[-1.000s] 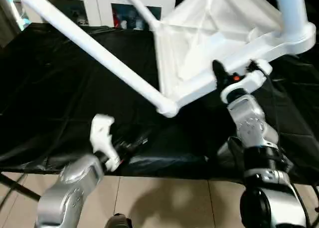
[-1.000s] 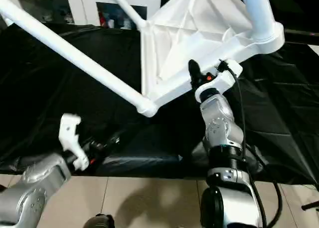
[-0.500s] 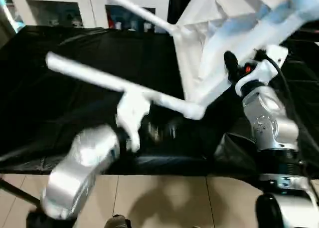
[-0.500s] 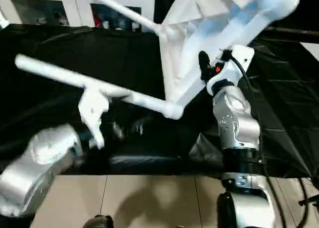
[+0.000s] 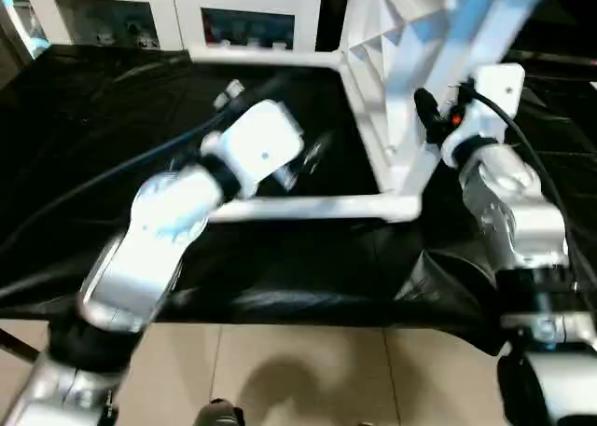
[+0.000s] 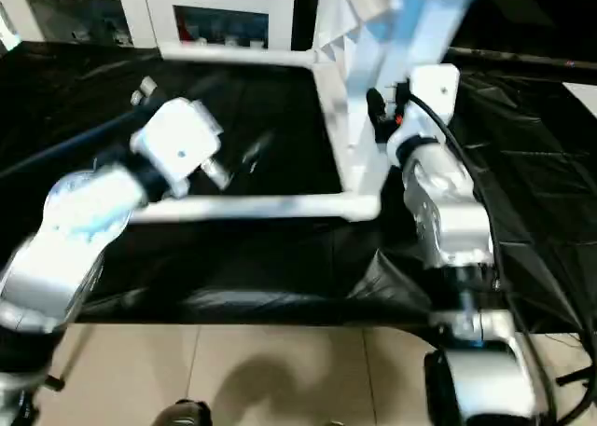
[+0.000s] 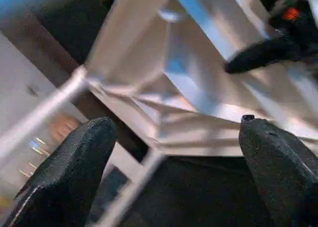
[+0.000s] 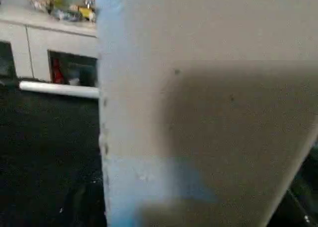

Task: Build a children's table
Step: Flip table

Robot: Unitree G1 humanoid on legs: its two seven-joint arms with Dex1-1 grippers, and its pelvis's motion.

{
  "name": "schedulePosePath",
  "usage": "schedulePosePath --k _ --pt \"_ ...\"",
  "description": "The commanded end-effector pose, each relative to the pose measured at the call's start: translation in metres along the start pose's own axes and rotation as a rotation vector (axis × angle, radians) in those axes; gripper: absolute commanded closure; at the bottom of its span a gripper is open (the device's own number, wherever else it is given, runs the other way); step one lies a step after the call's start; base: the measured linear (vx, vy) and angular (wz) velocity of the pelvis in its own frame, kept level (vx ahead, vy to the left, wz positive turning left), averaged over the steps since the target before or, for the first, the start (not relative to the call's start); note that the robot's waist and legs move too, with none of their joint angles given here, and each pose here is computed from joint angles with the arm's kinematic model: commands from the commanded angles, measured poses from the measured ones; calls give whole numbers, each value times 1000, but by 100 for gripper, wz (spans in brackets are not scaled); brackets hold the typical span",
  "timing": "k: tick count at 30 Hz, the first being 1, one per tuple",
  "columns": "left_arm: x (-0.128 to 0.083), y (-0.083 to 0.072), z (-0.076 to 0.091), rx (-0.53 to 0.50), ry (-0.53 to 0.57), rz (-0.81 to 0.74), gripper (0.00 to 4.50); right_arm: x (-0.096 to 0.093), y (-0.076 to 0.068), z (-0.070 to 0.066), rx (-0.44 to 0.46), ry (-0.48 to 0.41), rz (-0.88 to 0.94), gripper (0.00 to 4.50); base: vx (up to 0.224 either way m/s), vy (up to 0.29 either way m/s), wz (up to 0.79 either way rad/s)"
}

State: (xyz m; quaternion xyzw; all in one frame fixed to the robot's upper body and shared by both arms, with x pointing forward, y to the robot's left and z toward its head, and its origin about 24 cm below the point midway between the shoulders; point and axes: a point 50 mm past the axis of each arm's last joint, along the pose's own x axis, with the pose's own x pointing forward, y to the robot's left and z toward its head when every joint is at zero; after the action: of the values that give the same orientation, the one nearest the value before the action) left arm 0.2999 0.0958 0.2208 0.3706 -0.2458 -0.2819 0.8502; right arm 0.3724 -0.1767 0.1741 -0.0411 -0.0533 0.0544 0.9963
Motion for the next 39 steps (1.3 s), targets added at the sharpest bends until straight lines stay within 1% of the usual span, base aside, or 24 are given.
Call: schedulePosePath --k 1,3,5,8,9,11,13,15,17,18,21,22,23,24,27,29,34,39 --pt "6 6 6 71 -35 31 0 3 -11 15 -58 -39 -60 253 0 0 0" --pt "13 20 16 189 -77 88 0 7 -9 15 -106 -34 -53 254 0 0 0" --pt "14 32 25 268 -113 160 0 10 -9 14 -141 -27 -55 255 0 0 0" --pt "15 40 30 317 -139 213 0 11 -9 14 -161 -24 -58 255 0 0 0" --pt "14 47 35 369 -167 269 0 12 -8 14 -169 -21 -57 255 0 0 0" --pt "12 51 38 422 -190 314 0 13 -6 13 -177 -10 -45 255 0 0 0" --pt "12 53 37 432 -186 338 0 14 -5 10 -184 -1 -37 255 0 0 0" --pt "13 56 31 454 -153 346 0 15 -3 7 -180 11 -23 255 0 0 0" --pt "14 62 21 489 -95 352 0 14 -2 1 -160 23 -20 255 0 0 0" --pt "14 64 19 500 -77 356 0 14 -3 -1 -157 25 -22 220 0 0 0" --pt "14 71 14 531 -57 365 0 14 -1 -4 -142 34 -13 220 0 0 0" --pt "14 71 14 531 -57 365 0 14 -1 -4 -142 34 -13 193 0 0 0" --pt "14 74 11 553 -37 363 0 15 0 -5 -149 39 -20 193 0 0 0" --pt "14 76 10 561 -29 365 0 15 0 -6 -150 39 -21 174 0 0 0" --pt "16 84 5 587 -2 370 0 16 1 -7 -148 42 -21 174 0 0 0" --pt "17 86 3 599 4 369 0 16 2 -8 -147 46 -18 174 0 0 0" --pt "20 87 1 615 19 363 0 16 4 -13 -142 60 -13 174 0 0 0" --pt "25 88 -4 601 26 357 0 16 6 -21 -120 95 -8 174 0 0 0"
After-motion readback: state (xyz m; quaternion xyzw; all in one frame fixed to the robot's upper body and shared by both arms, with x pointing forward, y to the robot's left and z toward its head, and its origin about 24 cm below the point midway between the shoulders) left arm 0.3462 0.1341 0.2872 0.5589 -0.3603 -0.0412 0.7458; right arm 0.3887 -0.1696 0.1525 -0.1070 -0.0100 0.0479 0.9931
